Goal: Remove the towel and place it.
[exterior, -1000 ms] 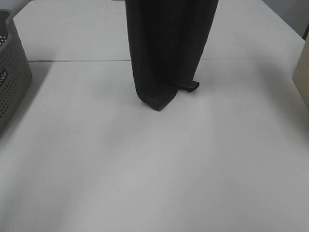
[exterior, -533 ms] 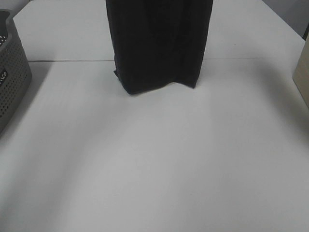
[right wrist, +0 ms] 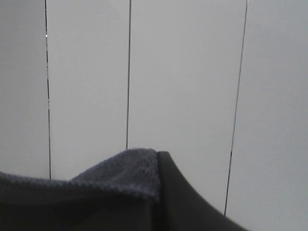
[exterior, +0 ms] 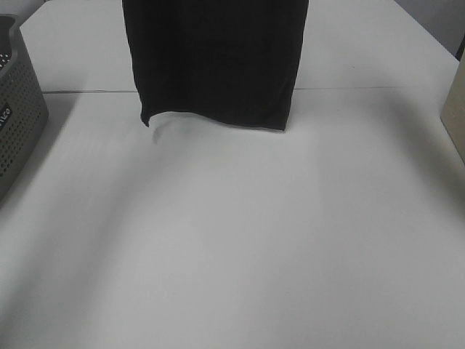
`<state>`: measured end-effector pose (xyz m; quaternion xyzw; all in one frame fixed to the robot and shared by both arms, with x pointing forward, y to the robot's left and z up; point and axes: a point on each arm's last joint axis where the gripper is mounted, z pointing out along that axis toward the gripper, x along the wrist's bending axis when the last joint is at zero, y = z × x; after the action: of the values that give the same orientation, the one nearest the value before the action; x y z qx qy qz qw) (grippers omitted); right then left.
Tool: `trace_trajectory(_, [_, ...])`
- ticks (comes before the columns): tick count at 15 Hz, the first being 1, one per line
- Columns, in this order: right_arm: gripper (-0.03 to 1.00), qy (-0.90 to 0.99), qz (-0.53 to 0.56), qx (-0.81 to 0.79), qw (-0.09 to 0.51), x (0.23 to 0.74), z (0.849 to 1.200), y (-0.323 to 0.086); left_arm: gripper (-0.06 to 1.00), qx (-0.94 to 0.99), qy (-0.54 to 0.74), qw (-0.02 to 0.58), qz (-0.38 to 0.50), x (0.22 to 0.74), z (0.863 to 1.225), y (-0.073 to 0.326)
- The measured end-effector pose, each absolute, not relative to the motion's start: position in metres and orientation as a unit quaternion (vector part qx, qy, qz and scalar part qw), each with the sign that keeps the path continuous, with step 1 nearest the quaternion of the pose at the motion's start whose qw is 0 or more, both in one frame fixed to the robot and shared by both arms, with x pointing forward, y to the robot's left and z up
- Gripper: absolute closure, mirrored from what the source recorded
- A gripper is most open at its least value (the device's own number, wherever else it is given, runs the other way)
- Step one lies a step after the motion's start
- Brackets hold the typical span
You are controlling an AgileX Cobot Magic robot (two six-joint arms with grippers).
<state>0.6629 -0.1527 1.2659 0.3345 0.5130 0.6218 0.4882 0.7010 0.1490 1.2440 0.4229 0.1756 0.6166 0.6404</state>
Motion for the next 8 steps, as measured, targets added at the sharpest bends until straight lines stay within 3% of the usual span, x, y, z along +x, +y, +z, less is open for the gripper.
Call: trace_trajectory(8, [0.95,0.504,0.622,0.289,0.525,0.692,1.242,-0.144,0.94,0.416,0.164,0.624,0.641,0.739,1.22,0.151])
